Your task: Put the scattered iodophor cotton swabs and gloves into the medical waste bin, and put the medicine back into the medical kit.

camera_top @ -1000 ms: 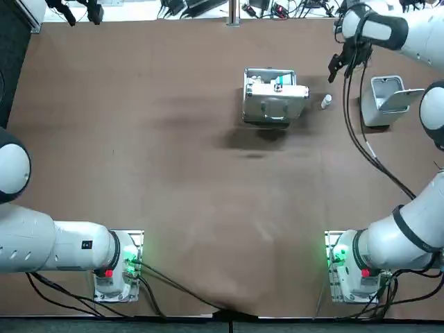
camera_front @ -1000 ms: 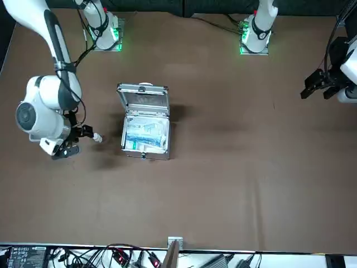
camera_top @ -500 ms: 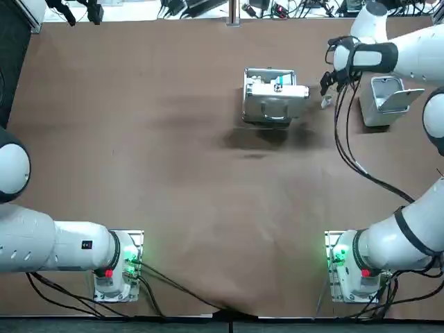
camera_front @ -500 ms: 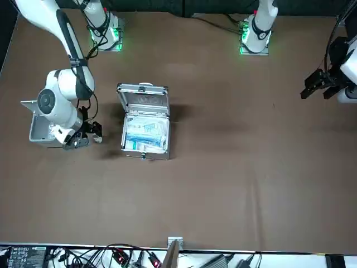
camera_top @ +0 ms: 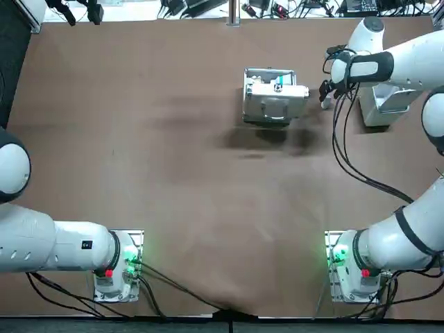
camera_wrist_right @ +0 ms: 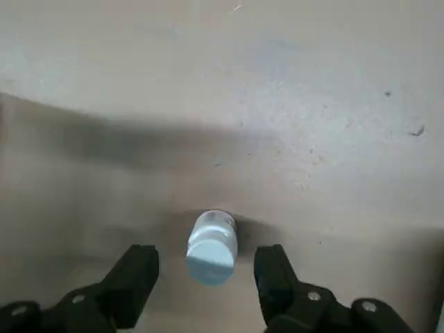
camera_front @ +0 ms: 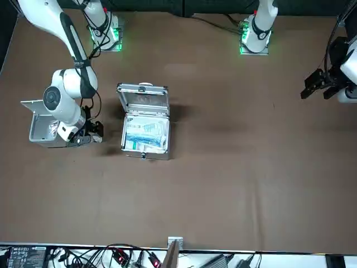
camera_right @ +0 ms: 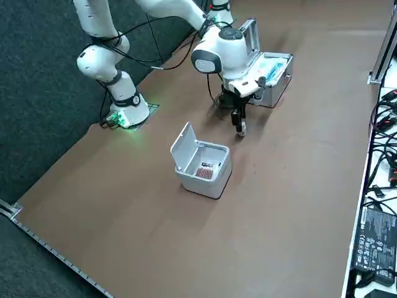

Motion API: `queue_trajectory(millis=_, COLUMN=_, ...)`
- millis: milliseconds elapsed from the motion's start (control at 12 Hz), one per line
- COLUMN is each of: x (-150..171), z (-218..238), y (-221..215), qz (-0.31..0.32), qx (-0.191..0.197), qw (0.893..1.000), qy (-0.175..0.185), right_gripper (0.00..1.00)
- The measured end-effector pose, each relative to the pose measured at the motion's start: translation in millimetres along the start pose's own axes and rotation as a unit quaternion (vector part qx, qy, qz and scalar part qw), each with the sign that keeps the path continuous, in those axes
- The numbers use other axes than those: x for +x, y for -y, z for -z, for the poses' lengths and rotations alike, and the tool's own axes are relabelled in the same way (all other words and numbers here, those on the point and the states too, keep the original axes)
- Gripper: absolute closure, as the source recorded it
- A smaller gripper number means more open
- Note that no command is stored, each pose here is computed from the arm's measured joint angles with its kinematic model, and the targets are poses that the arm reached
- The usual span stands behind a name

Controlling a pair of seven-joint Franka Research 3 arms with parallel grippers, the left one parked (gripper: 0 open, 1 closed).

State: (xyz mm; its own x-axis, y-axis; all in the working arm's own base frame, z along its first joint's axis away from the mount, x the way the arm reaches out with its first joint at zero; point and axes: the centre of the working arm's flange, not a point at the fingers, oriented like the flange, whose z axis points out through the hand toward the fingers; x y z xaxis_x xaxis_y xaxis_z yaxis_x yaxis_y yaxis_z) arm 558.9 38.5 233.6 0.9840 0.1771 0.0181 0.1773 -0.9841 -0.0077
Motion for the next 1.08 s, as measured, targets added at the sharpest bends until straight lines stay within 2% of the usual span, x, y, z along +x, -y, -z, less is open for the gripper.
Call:
queue_trajectory(millis=167, x=0.5, z=0.2, y=-0.1, qz=0.000, qx=0.000, qw=1.000, qy=-0.002, right_gripper=0.22)
queue_trajectory(millis=500, x=0.9, z=-3.3, y=-0.7, qz=-0.001, qx=-0.001, qw=1.000, qy=-0.005, right_gripper=0.27)
queue_trajectory(millis=583, x=0.5, z=-7.1, y=-0.8, qz=-0.001, qx=0.000, qw=1.000, qy=-0.003, right_gripper=0.34)
queue_trajectory(millis=833, x=0.0, z=-10.2, y=-1.4, qz=-0.001, qx=0.000, qw=1.000, qy=-0.001, right_gripper=0.39)
queue_trajectory(millis=1000, x=0.5, z=-9.5, y=-2.2, qz=-0.002, qx=0.000, qw=1.000, qy=-0.002, right_gripper=0.59)
queue_trajectory(millis=1083, x=1.3, z=-8.7, y=-2.2, qz=-0.002, qx=-0.001, qw=1.000, qy=-0.003, right_gripper=0.59)
